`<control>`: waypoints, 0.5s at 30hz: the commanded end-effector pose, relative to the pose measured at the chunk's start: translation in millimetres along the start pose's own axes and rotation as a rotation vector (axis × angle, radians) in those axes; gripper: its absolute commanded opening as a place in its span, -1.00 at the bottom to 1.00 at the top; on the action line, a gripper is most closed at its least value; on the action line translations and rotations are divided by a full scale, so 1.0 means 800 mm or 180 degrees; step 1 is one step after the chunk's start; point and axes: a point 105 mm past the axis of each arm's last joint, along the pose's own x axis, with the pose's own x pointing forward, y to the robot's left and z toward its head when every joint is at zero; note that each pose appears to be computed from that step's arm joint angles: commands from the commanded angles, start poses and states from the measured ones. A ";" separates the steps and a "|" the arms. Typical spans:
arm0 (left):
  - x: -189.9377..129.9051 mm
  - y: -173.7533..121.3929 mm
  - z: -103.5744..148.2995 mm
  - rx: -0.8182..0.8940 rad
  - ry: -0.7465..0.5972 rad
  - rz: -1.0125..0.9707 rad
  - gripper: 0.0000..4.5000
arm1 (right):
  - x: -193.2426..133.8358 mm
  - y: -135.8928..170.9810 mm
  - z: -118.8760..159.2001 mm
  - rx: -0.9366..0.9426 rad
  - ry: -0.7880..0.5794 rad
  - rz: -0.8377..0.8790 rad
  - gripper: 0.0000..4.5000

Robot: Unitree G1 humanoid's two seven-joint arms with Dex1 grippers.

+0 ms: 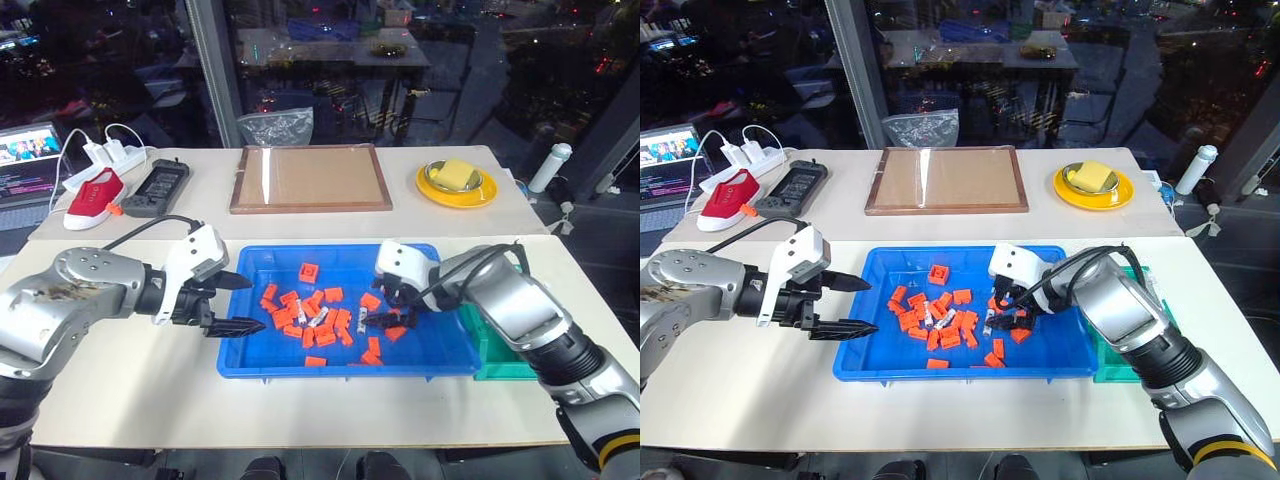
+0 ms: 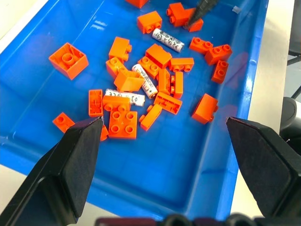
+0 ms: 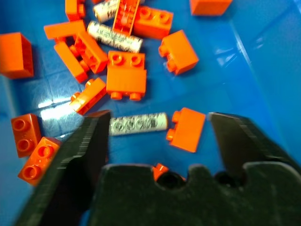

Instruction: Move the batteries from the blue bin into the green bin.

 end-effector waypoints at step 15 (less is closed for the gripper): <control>-0.007 0.004 -0.002 0.0148 0.0081 0.0111 1.00 | 0.036 0.004 -0.019 0.0147 0.0070 0.0103 0.86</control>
